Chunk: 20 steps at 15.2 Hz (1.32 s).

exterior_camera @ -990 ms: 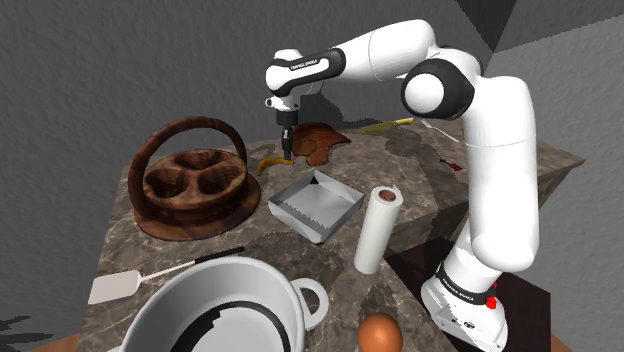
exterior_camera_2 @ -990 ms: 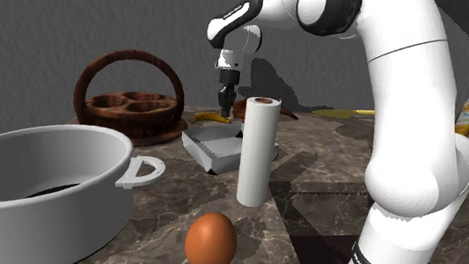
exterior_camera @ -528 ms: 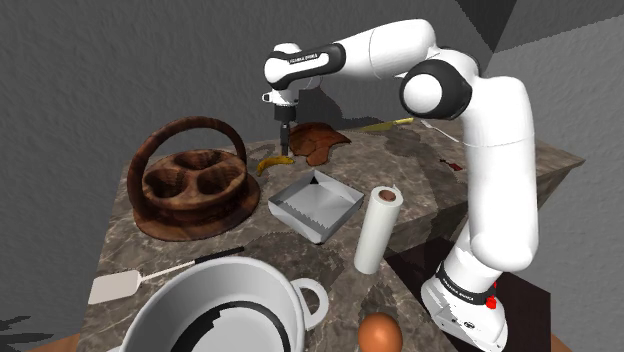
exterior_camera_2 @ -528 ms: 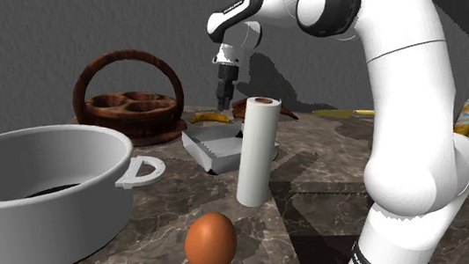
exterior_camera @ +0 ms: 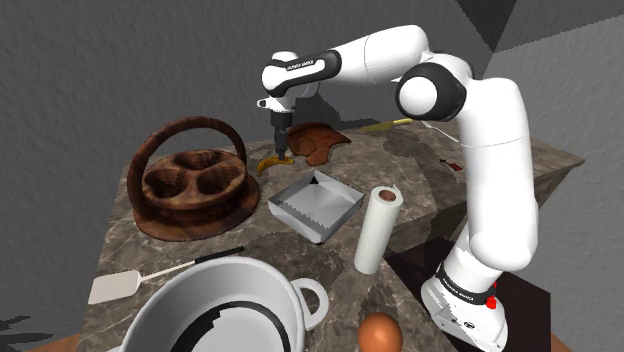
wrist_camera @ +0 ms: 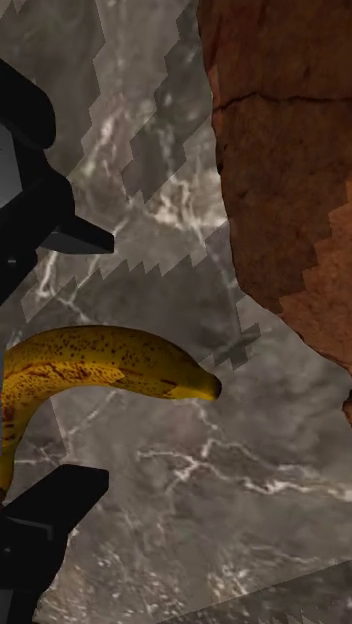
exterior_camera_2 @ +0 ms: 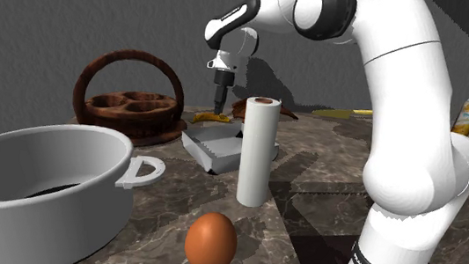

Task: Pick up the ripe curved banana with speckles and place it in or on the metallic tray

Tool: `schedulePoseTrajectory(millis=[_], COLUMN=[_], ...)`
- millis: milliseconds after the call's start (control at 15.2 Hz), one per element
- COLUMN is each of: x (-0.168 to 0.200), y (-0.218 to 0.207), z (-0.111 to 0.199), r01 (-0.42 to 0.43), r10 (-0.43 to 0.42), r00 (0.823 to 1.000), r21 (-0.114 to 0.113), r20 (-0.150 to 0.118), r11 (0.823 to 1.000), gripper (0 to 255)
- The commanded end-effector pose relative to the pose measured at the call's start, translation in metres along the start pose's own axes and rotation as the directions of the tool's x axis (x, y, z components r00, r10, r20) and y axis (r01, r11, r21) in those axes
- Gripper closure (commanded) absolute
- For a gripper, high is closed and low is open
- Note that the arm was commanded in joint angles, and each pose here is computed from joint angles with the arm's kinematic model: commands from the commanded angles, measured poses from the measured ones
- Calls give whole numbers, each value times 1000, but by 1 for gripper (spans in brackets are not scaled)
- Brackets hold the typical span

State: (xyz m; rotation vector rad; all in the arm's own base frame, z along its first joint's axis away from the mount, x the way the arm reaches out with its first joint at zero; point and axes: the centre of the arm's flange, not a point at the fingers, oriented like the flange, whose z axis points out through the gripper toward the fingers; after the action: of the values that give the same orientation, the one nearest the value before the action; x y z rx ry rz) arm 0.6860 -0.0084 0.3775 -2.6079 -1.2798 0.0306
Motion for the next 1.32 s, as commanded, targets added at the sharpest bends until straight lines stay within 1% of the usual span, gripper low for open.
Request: schedulePoseTrajectory(millis=[0,462,528,1122,1254], x=[0,0,0,0,1], y=[0,0,0,0,-2], z=[8,8,8,8,-2], r01=[1,1,1,1,1], r10=[-1,-1,-1,-1,-1], r00=[1000,1000,1000,1000,1000], r21=[0,0,0,0,0], r20=[0,0,0,0,0], r11=[1000,1000,1000,1000,1000], gripper=[0,0,255,255,255])
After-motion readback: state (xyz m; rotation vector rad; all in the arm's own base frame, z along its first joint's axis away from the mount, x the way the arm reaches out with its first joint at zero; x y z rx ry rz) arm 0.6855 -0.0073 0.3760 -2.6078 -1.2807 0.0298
